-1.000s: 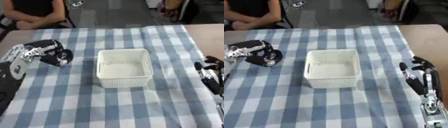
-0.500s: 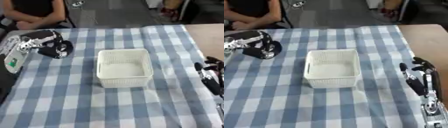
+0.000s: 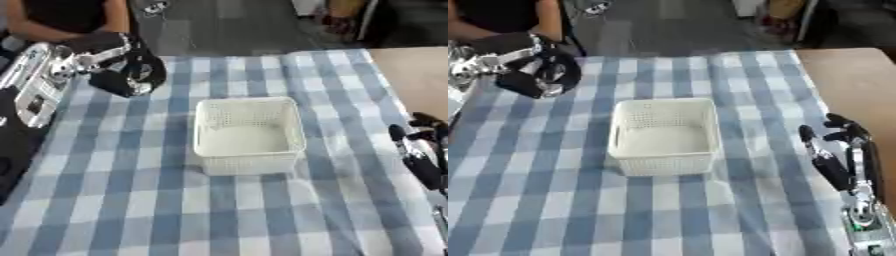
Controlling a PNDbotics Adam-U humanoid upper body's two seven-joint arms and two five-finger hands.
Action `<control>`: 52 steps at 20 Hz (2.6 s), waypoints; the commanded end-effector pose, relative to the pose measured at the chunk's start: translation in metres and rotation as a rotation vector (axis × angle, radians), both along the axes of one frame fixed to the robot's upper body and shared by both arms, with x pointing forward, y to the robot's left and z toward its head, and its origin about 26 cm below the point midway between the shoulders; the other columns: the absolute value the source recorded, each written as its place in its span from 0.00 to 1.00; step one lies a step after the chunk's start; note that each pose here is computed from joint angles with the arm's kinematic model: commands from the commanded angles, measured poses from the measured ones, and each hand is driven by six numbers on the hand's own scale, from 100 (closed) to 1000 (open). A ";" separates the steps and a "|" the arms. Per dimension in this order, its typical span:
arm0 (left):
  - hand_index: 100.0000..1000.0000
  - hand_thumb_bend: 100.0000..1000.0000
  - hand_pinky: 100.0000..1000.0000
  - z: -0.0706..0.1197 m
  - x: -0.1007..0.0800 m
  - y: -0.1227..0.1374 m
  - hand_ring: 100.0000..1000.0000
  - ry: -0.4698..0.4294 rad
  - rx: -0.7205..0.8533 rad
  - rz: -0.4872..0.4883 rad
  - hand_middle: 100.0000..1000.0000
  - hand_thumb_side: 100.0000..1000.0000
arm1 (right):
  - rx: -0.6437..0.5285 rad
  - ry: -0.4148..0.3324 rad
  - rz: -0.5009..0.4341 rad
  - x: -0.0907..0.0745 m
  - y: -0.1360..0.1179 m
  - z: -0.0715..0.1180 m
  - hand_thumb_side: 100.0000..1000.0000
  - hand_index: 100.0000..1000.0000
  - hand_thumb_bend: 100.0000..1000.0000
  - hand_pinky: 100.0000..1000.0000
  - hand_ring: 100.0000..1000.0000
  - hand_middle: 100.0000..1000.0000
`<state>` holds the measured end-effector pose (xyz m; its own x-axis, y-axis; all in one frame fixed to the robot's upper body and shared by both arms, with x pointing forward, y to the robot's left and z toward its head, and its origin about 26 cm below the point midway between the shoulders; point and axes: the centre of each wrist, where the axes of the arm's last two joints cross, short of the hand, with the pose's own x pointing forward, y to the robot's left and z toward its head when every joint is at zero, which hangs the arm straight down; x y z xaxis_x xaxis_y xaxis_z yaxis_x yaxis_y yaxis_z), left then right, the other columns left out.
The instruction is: Pick up objects on the table and place them in the box.
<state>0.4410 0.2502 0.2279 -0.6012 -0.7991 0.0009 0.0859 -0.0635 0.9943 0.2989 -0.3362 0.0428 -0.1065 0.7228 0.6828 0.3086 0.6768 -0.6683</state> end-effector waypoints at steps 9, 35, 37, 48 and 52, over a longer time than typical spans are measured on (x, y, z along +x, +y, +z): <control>0.39 0.00 0.05 0.021 -0.003 -0.071 0.16 -0.064 0.012 -0.202 0.32 0.62 | -0.013 -0.016 0.023 0.003 0.000 0.007 0.77 0.82 0.54 0.75 0.57 0.65; 0.41 0.00 0.11 -0.031 0.011 -0.119 0.19 -0.010 0.086 -0.261 0.35 0.62 | -0.001 -0.025 0.057 0.007 0.008 0.009 0.77 0.82 0.54 0.75 0.56 0.65; 0.44 0.00 0.19 -0.033 0.011 -0.118 0.24 0.001 0.095 -0.257 0.38 0.62 | -0.001 -0.026 0.056 0.007 0.008 0.009 0.77 0.82 0.54 0.75 0.56 0.65; 0.61 0.62 0.59 -0.050 0.012 -0.091 0.68 0.127 0.248 -0.257 0.68 0.71 | -0.009 -0.023 0.044 0.006 0.004 0.009 0.77 0.82 0.54 0.75 0.56 0.65; 0.66 1.00 0.67 -0.053 0.012 -0.083 0.79 0.158 0.270 -0.260 0.78 0.77 | -0.011 -0.023 0.040 0.006 0.003 0.009 0.77 0.82 0.55 0.75 0.56 0.65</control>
